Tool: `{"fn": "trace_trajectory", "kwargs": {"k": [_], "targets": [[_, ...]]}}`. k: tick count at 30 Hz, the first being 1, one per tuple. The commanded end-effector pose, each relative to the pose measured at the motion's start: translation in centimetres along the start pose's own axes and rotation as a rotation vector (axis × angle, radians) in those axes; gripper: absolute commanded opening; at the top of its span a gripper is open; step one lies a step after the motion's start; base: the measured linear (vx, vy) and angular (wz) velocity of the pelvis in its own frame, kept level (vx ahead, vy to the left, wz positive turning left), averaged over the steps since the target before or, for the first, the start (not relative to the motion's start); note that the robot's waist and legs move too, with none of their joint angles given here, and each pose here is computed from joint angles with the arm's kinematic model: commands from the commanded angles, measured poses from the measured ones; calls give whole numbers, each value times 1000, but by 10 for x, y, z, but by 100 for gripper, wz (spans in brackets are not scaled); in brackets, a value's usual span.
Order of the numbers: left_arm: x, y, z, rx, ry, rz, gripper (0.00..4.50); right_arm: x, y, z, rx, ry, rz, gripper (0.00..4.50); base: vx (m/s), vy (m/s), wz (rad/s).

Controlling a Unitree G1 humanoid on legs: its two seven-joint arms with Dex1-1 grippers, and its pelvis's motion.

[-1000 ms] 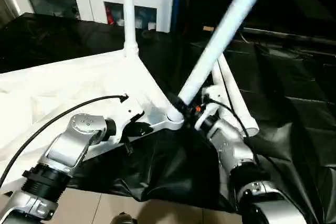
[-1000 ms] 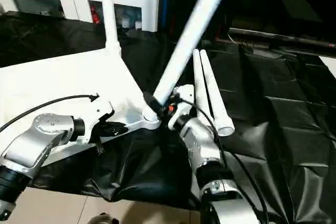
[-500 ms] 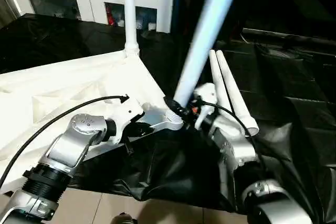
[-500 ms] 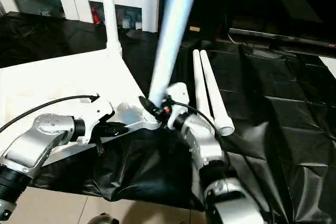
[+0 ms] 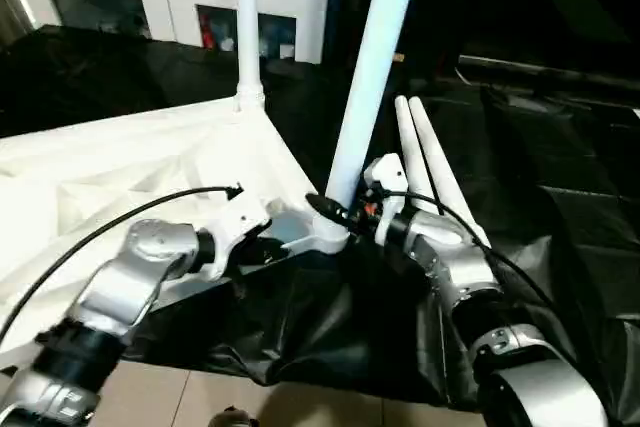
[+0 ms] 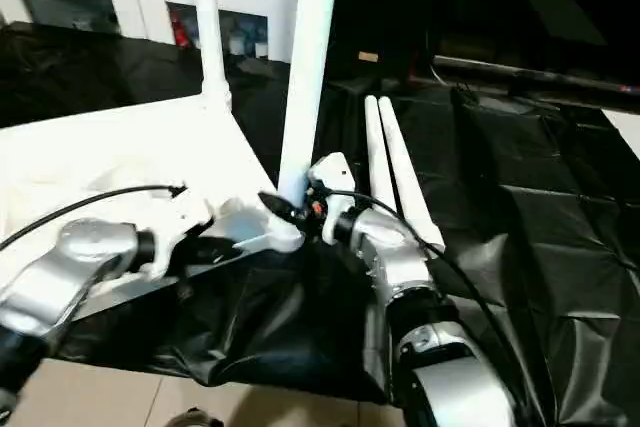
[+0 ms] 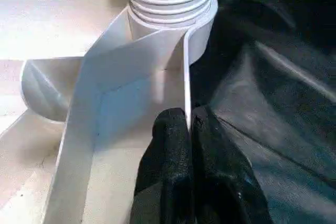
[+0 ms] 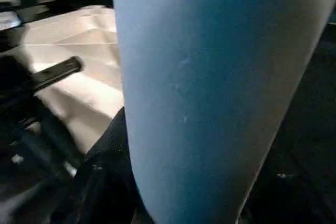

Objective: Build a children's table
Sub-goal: Insert table leg to table base

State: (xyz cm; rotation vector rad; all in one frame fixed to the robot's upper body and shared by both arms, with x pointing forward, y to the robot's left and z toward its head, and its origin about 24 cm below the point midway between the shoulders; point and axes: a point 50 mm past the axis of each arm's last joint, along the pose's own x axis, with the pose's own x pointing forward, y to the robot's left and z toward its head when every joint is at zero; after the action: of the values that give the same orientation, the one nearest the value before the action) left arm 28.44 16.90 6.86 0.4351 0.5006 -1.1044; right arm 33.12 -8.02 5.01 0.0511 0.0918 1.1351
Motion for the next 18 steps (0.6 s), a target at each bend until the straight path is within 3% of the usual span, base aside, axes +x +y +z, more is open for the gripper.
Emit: {"fn": "trace_trajectory", "kwargs": {"k": [1, 9, 18], "targets": [[-3, -9, 17, 80, -64, -102, 0, -11, 7, -29, 69, 134, 59, 193, 0, 0, 0], [-13, -3, 20, 63, -36, -24, 0, -9, 6, -20, -21, 154, 111, 193, 0, 0, 0], [-13, -2, 22, 34, -53, 23, 0, -7, 10, -20, -32, 132, 142, 193, 0, 0, 0]]}}
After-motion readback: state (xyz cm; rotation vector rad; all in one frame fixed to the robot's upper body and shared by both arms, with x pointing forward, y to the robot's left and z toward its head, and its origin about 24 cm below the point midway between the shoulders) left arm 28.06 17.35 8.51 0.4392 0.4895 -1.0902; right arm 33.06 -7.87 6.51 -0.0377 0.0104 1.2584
